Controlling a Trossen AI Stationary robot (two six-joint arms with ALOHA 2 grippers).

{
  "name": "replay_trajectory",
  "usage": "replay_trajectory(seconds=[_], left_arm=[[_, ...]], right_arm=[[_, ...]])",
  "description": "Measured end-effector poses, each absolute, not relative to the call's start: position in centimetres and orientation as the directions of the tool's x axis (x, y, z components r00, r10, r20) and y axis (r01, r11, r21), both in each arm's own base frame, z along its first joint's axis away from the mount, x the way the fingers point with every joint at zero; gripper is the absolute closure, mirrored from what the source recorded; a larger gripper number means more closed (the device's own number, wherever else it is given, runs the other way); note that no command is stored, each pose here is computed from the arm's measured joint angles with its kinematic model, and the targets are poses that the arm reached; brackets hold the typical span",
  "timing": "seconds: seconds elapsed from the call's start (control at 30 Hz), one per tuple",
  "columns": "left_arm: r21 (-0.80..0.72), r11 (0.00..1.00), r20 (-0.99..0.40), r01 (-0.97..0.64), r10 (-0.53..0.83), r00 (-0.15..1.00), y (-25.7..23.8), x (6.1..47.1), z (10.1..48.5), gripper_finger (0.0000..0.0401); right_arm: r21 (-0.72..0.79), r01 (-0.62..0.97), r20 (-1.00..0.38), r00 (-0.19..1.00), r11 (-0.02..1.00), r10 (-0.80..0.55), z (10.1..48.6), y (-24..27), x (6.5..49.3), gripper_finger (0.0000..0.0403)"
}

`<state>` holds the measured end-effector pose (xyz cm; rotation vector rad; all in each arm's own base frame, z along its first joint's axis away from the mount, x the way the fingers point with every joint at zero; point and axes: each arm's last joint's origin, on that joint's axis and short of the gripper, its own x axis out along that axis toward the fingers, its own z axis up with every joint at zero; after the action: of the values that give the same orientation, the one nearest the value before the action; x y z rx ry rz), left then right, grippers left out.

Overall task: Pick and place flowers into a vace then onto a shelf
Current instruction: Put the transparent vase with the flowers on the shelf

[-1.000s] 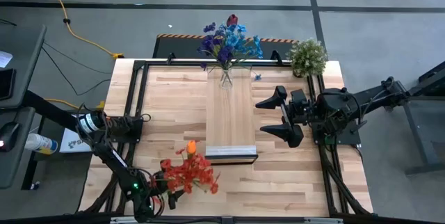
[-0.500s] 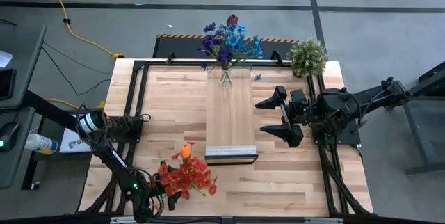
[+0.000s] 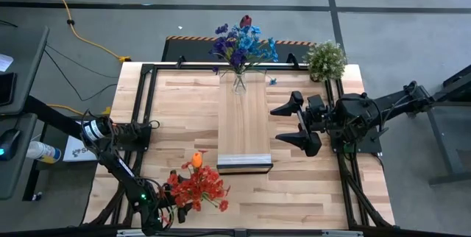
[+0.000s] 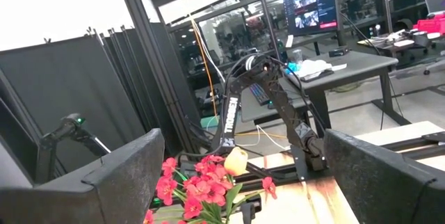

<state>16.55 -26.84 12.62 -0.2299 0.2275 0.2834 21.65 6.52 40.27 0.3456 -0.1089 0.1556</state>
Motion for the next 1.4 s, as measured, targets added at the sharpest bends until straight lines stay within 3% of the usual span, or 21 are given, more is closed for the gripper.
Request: replay_trajectory(seconds=[0.93,1.1,1.3,1.4], left_arm=[[-0.218,0.920,-0.283,-0.327,0.261,0.923,-26.1,18.2,12.7,0.0026],[-0.229,0.915,-0.267,-0.333,0.270,0.925,-26.1,18.2,12.8,0.0078],[-0.229,0.913,-0.255,-0.339,0.279,0.926,-26.1,18.2,12.8,0.0186],[-0.244,0.909,-0.249,-0.337,0.277,0.928,-26.2,18.3,13.0,0.0194]], right_arm=[[0.323,-0.180,0.132,0.981,0.929,0.144,40.3,6.6,21.6,0.0022],[0.322,-0.178,0.127,0.981,0.930,0.144,40.2,6.6,21.7,0.0022],[0.323,-0.178,0.115,0.982,0.930,0.148,40.0,6.7,22.0,0.0022],[0.323,-0.185,0.114,0.981,0.928,0.155,39.9,6.7,22.0,0.0022]])
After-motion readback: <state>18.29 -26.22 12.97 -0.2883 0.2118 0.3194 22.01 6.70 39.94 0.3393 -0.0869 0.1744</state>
